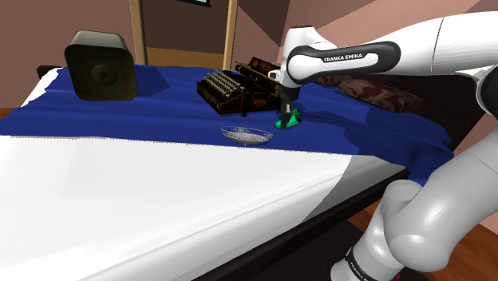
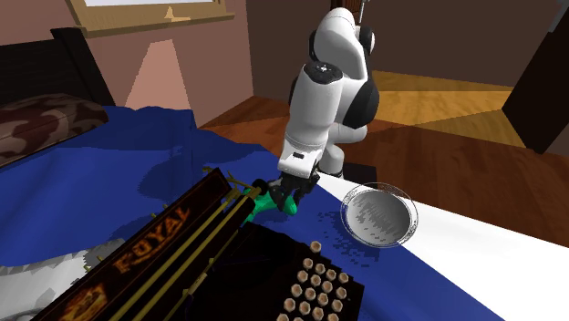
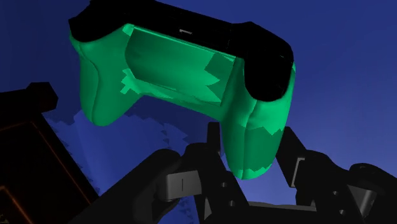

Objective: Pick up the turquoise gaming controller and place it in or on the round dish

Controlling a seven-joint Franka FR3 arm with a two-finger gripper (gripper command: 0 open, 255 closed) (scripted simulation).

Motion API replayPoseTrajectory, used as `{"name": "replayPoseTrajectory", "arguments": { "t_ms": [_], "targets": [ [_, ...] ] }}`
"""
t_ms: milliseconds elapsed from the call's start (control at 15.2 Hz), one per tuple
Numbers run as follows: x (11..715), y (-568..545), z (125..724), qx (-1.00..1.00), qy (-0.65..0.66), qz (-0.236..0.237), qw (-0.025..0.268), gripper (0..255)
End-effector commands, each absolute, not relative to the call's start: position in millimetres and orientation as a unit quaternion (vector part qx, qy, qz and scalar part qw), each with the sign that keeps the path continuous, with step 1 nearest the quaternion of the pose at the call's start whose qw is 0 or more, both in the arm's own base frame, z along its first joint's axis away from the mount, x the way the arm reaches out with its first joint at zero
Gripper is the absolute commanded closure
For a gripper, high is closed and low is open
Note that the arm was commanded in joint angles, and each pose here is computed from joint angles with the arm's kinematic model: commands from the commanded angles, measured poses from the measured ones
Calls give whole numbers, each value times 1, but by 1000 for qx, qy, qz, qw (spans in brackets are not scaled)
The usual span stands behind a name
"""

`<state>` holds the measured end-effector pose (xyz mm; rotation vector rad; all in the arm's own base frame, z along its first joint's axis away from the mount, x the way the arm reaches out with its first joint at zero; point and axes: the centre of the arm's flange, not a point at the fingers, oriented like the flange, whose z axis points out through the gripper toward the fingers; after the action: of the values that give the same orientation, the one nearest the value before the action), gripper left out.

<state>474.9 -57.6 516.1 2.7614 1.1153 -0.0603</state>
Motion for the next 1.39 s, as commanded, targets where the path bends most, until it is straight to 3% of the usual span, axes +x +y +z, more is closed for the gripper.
{"name": "replayPoseTrajectory", "arguments": {
  "t_ms": [0, 1320],
  "targets": [
    [477, -57, 519, 924, 373, -22, 81, 255],
    [477, -57, 624, 924, 373, -22, 81, 255]
  ]
}}
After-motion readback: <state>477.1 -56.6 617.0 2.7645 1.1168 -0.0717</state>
